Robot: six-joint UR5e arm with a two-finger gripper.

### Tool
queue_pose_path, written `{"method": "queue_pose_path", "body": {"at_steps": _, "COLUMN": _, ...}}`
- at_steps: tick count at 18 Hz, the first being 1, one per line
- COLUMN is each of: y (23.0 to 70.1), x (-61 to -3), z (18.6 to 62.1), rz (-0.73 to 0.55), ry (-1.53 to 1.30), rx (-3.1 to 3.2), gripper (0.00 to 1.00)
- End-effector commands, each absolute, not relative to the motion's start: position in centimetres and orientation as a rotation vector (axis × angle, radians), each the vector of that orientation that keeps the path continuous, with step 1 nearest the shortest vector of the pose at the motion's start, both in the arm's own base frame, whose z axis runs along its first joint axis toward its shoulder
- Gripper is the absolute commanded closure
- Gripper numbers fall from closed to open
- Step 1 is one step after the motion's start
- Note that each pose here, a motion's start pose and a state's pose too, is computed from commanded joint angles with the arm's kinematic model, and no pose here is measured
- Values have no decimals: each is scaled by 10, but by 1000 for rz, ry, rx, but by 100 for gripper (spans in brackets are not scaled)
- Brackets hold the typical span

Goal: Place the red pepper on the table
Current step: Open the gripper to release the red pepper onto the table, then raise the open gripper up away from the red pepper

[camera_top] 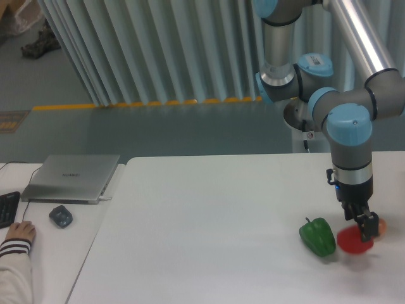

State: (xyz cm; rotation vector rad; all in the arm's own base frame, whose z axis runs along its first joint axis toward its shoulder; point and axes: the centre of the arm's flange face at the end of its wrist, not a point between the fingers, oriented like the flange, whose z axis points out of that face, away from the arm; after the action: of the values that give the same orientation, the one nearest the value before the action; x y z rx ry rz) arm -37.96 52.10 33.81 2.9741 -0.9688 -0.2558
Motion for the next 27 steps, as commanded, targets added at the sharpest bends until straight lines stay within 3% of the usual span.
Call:
{"method": "queue_pose_path", "body": {"at_steps": 11, "y": 503, "x": -395, "z": 361, "rz": -291, "ry": -954, "rx": 2985, "gripper": 0}}
{"method": "queue_pose_path", "body": {"at_steps": 14, "y": 484, "x": -404, "z": 374, "rz": -179, "ry": -963, "rx": 2963, "gripper": 0}}
{"method": "queue_pose_path", "body": {"at_steps": 19, "y": 462, "x": -421, "z": 411, "rz": -49, "ry": -1332, "rx": 2813, "gripper": 0}}
{"method": "queue_pose_path", "body": {"at_steps": 27, "y": 447, "x": -444, "z": 421, "rz": -60, "ry": -1398, "rx": 2785, "gripper": 0}}
